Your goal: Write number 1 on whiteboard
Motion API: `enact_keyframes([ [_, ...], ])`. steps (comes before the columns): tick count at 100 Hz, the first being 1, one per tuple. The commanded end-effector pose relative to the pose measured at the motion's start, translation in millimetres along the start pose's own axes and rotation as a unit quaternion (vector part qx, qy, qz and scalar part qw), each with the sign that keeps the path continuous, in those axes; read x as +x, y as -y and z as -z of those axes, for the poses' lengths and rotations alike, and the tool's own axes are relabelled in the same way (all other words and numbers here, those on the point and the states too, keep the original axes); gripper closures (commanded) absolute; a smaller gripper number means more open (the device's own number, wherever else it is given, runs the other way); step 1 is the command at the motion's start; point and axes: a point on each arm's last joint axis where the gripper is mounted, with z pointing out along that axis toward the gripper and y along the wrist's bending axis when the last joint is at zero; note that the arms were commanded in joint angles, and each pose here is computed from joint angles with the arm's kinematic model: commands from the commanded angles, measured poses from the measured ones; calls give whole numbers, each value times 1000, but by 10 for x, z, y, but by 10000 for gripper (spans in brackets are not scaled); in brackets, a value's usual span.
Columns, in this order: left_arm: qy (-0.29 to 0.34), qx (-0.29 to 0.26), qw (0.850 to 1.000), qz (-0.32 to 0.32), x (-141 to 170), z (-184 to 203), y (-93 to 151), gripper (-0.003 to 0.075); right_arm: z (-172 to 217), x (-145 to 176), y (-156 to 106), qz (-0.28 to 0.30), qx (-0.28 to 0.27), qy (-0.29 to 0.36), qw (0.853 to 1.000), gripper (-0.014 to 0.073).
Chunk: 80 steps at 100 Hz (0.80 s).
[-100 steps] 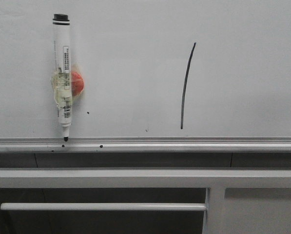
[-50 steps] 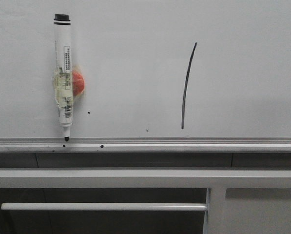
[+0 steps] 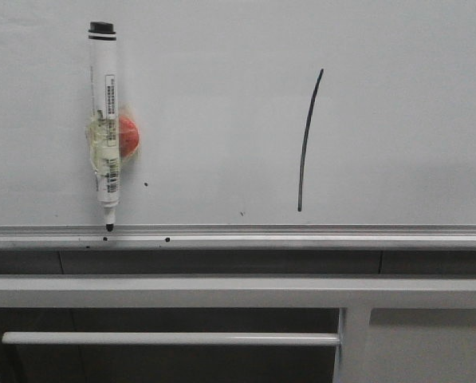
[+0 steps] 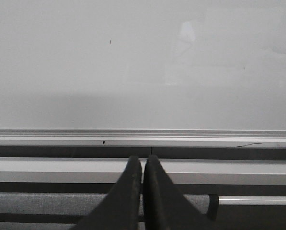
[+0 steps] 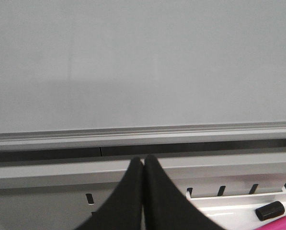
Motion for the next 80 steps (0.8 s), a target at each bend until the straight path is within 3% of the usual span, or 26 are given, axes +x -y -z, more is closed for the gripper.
enact_keyframes([
  [1,44,-1,999,2,-51,12,-1,741,-19,74,0,9,2,-2,1000,659],
  [80,44,3,999,14,-51,12,4,741,-19,76,0,9,2,-3,1000,659],
])
